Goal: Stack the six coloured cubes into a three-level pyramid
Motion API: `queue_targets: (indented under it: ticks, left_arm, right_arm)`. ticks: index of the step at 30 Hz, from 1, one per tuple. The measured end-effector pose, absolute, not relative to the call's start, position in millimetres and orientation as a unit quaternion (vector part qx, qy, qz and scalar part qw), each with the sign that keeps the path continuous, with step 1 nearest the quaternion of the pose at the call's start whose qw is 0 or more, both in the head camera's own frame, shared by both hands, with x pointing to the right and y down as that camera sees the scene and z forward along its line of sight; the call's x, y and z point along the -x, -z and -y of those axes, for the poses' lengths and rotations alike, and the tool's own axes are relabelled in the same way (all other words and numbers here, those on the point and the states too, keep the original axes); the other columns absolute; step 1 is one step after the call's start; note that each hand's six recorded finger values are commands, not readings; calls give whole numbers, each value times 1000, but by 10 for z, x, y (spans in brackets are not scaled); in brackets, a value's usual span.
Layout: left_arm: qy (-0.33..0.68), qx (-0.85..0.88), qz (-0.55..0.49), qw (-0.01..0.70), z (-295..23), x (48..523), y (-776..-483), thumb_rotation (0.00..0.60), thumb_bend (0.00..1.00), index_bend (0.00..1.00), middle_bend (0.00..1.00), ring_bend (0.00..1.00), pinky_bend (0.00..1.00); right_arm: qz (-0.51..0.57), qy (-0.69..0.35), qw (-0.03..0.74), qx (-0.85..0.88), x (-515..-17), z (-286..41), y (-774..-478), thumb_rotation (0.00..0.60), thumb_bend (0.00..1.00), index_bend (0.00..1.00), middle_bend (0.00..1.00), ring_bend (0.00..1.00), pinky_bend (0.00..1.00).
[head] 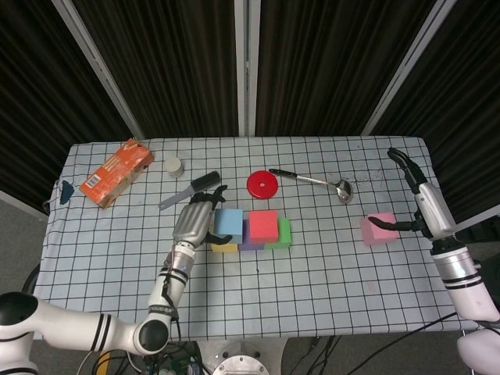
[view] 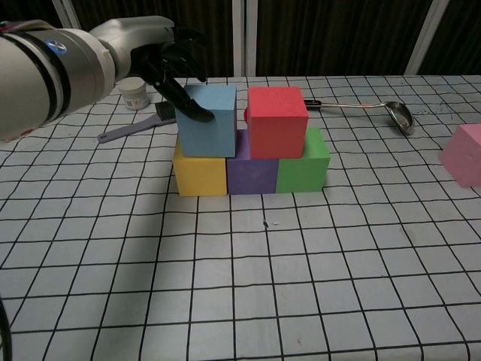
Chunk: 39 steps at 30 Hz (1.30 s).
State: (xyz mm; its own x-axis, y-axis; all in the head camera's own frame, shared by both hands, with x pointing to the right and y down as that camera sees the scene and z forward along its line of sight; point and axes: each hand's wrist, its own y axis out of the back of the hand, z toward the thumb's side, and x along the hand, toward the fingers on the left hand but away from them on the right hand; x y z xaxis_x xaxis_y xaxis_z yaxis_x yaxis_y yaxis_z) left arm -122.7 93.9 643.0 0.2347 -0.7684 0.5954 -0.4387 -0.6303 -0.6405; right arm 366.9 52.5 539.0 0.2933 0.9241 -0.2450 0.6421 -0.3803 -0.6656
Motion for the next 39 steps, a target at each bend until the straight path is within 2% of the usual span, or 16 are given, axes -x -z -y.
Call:
queue_targets:
  ticks: [6, 10, 19, 25, 32, 39]
  left_arm:
    - [472, 768, -399, 171, -939, 1337, -6342, 600, 86, 54, 168, 99, 88]
    - [473, 762, -405, 177, -948, 1570, -6228, 600, 67, 48, 136, 68, 75]
    - [512, 708, -447, 195, -1012, 2710, -6035, 600, 65, 46, 97, 29, 75]
    - [500, 695, -483, 183, -1096, 3353, -6107, 600, 64, 46, 87, 0, 66]
    - [483, 682, -506, 212, -1246, 4262, -6182, 600, 64, 46, 87, 0, 65]
    - [479, 695, -485, 229, -1484, 4614, -6218, 600, 64, 46, 87, 0, 65]
  right_arm:
    - [492, -311, 225, 781, -3532, -514, -5426, 600, 9, 0, 8, 0, 0]
    - [475, -313, 231, 789, -3376, -486, -5428, 600, 6, 0, 14, 0, 0]
    - [419, -332, 255, 806, -2791, -409, -5462, 600, 0, 0, 36, 0, 0]
    - [369, -367, 254, 815, -2312, -387, -5629, 600, 0, 0, 33, 0, 0]
    - [320, -395, 238, 828, -1678, -458, -5850, 600, 0, 0, 45, 0, 0]
    - [277, -399, 230, 843, -1079, -613, -5979, 600, 0, 0, 60, 0, 0]
